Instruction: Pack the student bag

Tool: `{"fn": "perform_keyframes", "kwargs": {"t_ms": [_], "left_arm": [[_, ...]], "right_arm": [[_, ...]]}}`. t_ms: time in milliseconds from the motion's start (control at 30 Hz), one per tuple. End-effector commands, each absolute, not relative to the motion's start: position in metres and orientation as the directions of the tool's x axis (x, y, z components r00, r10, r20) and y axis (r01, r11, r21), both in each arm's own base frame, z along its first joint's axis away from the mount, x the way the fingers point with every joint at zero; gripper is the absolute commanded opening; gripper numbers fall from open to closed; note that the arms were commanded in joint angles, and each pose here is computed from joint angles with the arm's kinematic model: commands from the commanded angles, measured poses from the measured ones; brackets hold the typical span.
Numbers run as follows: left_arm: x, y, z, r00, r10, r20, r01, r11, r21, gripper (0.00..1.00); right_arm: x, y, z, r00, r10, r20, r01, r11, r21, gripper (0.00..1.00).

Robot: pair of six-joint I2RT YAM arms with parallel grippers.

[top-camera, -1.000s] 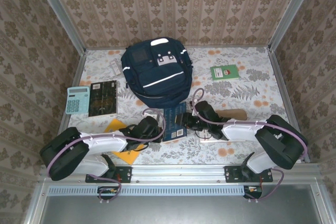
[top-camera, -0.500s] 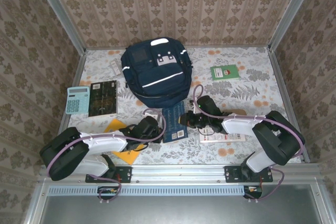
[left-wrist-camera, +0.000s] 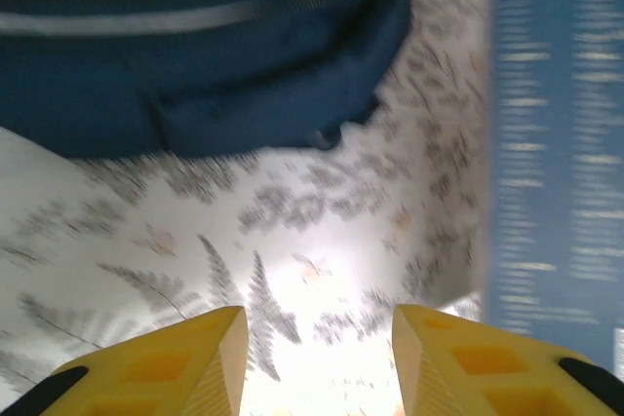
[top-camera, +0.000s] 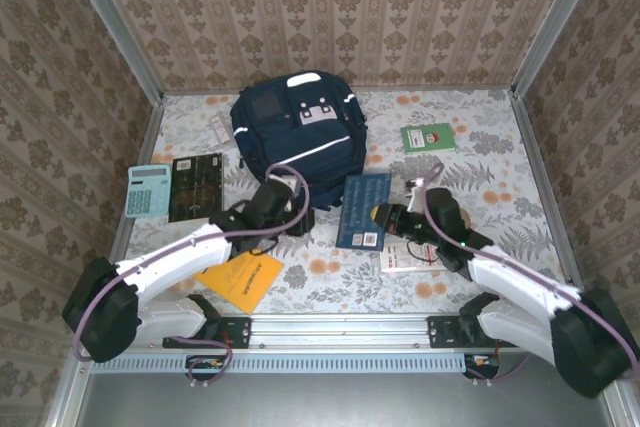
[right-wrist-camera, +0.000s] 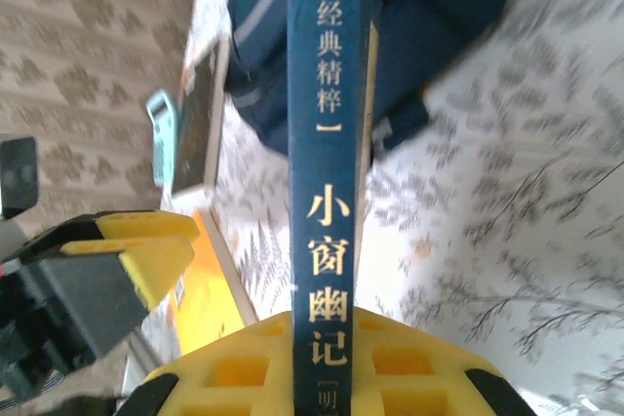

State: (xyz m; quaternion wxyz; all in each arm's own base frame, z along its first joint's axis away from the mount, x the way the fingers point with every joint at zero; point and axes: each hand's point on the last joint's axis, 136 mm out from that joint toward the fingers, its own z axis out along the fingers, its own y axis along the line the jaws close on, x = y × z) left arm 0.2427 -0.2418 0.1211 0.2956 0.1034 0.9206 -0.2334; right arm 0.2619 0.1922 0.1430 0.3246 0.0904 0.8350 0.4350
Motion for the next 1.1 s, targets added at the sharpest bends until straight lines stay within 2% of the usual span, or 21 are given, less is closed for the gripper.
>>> {"fn": "perform_keyframes", "kwargs": {"t_ms": [0,233,500,833,967,1067], "left_arm": [[0.255,-0.234,0.122,-0.800,0.176,-0.574,0.384,0.884,-0.265,0.45],[0.295,-0.253,0.131,-0.762,0.290,-0.580,0.472,0.861,-0.190,0.50],[0.327,-0.288,0.124,-0.673,0.448,-0.589,0.574,0.818,-0.034,0.52],[0.359,-0.312,0.094,-0.636,0.606,-0.477,0.631,0.765,0.130,0.53],[0.366,-0.313,0.082,-0.641,0.626,-0.444,0.634,0.758,0.153,0.51],[0.370,-0.314,0.081,-0.644,0.621,-0.447,0.630,0.762,0.150,0.41]], "right_arm": [[0.260,0.160,0.151,-0.686,0.499,-0.531,-0.091,0.665,0.742,0.00],[0.245,0.137,0.172,-0.610,0.553,-0.568,-0.092,0.662,0.743,0.00],[0.241,0.138,0.172,-0.631,0.560,-0.537,-0.082,0.640,0.764,0.00],[0.239,0.138,0.175,-0.635,0.572,-0.520,-0.086,0.616,0.783,0.00],[0.239,0.139,0.174,-0.638,0.574,-0.514,-0.087,0.609,0.788,0.00],[0.238,0.140,0.175,-0.641,0.575,-0.509,-0.090,0.602,0.793,0.00]]}}
